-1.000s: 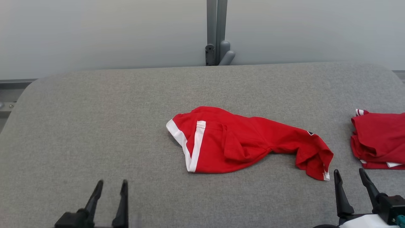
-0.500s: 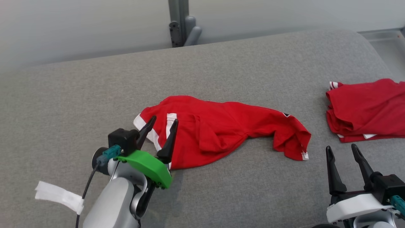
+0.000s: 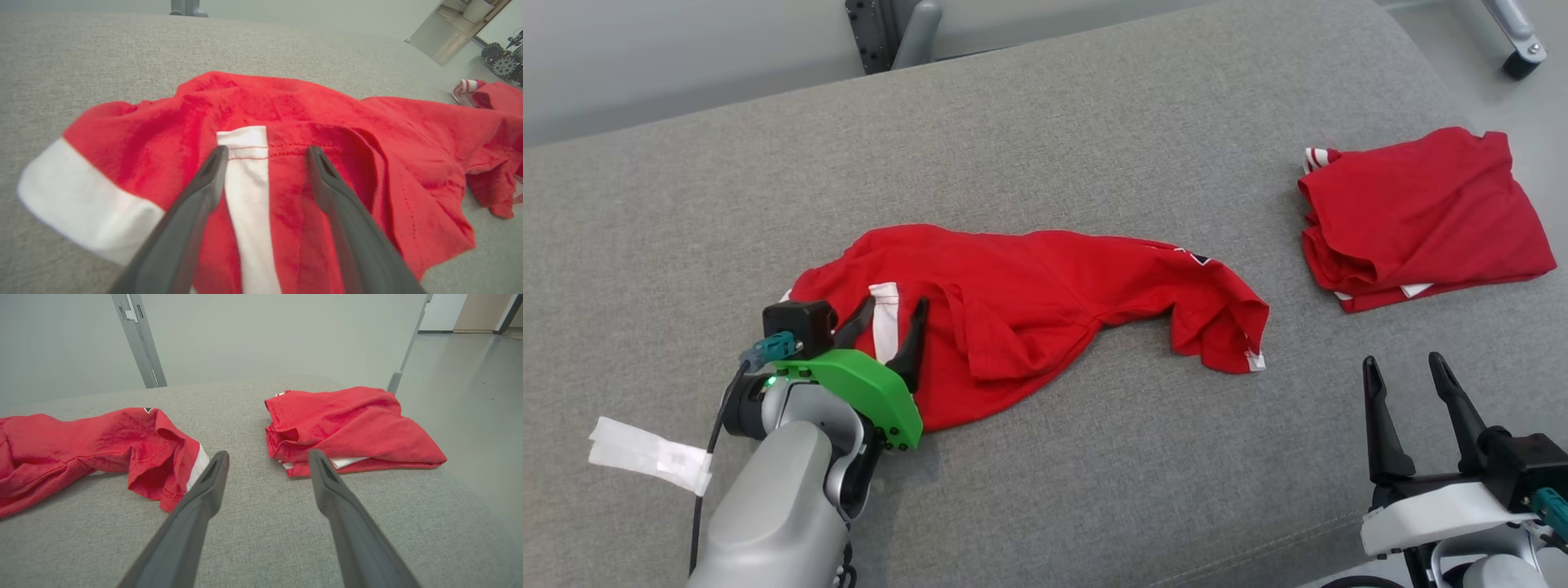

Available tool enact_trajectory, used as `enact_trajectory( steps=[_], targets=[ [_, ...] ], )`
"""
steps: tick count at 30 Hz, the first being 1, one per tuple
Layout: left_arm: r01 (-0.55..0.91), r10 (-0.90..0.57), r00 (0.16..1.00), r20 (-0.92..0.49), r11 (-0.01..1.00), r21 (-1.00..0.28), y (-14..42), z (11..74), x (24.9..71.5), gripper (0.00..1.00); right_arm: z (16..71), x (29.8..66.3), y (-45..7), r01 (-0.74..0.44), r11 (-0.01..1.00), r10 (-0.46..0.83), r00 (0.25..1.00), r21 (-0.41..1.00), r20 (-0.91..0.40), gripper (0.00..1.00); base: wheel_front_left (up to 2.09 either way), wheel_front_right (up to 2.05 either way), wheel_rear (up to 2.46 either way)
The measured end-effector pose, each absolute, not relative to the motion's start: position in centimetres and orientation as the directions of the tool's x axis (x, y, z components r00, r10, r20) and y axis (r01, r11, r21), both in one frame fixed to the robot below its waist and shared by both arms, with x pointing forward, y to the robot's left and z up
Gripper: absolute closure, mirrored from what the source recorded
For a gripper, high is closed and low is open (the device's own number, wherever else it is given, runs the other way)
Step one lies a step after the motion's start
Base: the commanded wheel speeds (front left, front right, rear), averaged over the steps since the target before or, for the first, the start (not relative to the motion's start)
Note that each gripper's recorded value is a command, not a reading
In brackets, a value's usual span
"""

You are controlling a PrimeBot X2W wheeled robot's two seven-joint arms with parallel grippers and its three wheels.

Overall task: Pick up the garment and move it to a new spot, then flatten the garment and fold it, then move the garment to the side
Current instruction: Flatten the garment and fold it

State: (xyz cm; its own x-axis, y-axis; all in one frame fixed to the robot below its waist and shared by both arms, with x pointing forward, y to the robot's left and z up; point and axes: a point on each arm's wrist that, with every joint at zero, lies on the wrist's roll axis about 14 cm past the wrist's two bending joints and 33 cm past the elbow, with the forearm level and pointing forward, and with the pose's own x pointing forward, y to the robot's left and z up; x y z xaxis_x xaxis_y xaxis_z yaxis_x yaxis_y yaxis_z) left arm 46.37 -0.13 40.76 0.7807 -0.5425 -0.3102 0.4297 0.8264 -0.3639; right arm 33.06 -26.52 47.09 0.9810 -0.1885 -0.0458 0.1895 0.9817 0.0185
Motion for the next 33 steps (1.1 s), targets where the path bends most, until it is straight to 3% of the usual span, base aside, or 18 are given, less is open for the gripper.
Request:
enact_trajectory(
  steps=[12,20,21,22,23,27,33],
  targets=[
    [0.372,-0.489,0.809,-0.326,0.856,-0.360,1.6,40.0,47.2,0.00,46.8,33.4,-26.3,0.180,0.984,-0.179,0.982,0.016,-0.053,0.00,0.00,0.00,0.00],
    [0.436,-0.565,0.764,-0.312,0.808,-0.396,-1.5,40.4,45.5,0.00,46.8,33.6,-26.1,0.167,0.986,-0.166,0.985,0.018,-0.053,0.00,0.00,0.00,0.00],
    [0.441,-0.572,0.759,-0.310,0.803,-0.402,-1.8,40.4,45.4,0.07,46.8,33.5,-26.1,0.169,0.985,-0.168,0.984,0.019,-0.053,0.00,0.00,0.00,0.00],
    [0.447,-0.578,0.756,-0.308,0.799,-0.402,-2.0,40.5,45.3,0.21,46.8,33.5,-26.2,0.170,0.985,-0.169,0.984,0.020,-0.052,0.00,0.00,0.00,0.00],
    [0.453,-0.583,0.754,-0.303,0.796,-0.402,-2.2,40.6,45.3,0.50,46.9,33.5,-26.2,0.173,0.985,-0.171,0.984,0.021,-0.052,0.00,0.00,0.00,0.00],
    [0.484,-0.603,0.750,-0.273,0.781,-0.396,-2.9,41.2,45.2,1.00,46.9,33.3,-26.5,0.182,0.983,-0.181,0.982,0.020,-0.051,0.00,0.00,0.00,0.00],
    [0.575,-0.671,0.711,-0.213,0.728,-0.374,-5.3,43.0,44.2,1.00,46.8,32.9,-26.7,0.191,0.981,-0.189,0.980,0.022,-0.054,0.00,0.00,0.00,0.00]
  ],
)
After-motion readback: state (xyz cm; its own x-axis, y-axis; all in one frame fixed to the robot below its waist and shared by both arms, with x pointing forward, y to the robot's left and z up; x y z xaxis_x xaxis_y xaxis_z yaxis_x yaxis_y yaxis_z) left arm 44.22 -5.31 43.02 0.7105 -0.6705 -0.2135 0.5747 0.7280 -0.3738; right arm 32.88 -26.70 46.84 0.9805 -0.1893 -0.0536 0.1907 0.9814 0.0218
